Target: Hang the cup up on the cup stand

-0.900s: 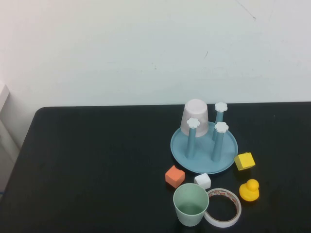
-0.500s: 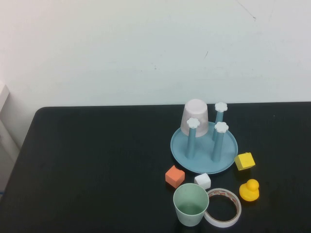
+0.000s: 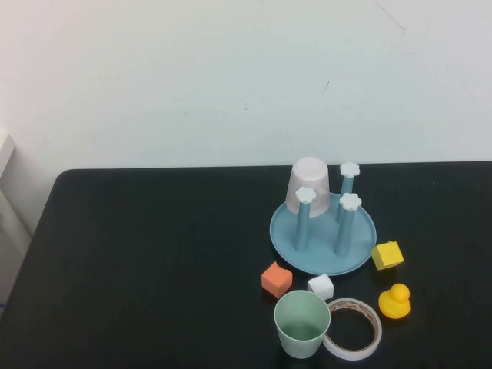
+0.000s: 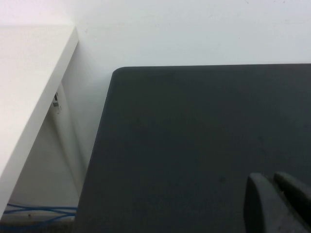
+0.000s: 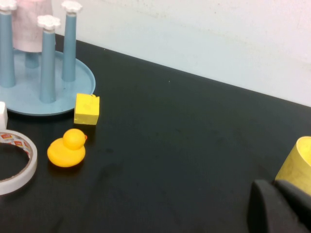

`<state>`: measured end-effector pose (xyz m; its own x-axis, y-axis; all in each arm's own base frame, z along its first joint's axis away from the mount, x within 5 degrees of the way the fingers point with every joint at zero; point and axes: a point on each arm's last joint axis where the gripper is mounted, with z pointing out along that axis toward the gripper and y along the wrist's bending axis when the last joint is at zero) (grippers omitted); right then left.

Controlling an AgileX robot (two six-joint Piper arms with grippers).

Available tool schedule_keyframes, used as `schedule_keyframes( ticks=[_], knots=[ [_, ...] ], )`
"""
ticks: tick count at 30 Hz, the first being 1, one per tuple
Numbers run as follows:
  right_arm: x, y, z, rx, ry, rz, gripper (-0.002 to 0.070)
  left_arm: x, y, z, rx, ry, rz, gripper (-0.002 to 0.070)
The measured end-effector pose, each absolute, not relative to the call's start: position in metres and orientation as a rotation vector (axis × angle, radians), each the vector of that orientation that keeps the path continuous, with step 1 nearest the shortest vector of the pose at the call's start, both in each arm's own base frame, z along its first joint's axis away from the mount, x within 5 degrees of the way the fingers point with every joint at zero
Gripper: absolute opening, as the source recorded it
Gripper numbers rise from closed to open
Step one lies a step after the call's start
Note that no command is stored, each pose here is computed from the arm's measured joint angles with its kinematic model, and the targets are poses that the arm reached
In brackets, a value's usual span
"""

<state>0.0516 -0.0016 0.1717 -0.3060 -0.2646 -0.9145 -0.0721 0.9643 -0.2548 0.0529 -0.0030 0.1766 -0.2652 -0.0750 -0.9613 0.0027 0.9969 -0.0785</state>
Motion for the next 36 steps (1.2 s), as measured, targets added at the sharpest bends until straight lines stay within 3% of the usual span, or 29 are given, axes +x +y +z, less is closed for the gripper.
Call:
schedule_keyframes(
  ticks=[10,14,15,19,30,36],
  knots=[
    [0.052,-0.002,0.172,-0.245,1.879,-0.194,-0.0001,0.053,-0.004,0.177,-0.076,1.837,-0.102,-0.0002],
    [0.052,-0.002,0.172,-0.245,1.879,-0.194,-0.0001,0.053,-0.011,0.18,-0.324,1.793,-0.423,-0.0002],
    [0.052,-0.002,0.172,-0.245,1.879,-0.194,-0.0001,0.053,-0.015,0.182,-0.435,1.75,-0.573,-0.0002],
    [0.052,-0.002,0.172,-0.245,1.879,-0.194,-0.0001,0.055,-0.015,0.191,-0.607,1.619,-0.778,-0.0002],
    [0.052,-0.002,0.172,-0.246,1.879,-0.196,-0.0001,0.056,-0.001,0.205,-0.672,1.407,-0.717,-0.0002],
    [0.052,-0.003,0.172,-0.275,1.878,-0.244,-0.0001,0.055,-0.011,0.223,-0.37,1.57,-0.531,-0.0002]
  ],
)
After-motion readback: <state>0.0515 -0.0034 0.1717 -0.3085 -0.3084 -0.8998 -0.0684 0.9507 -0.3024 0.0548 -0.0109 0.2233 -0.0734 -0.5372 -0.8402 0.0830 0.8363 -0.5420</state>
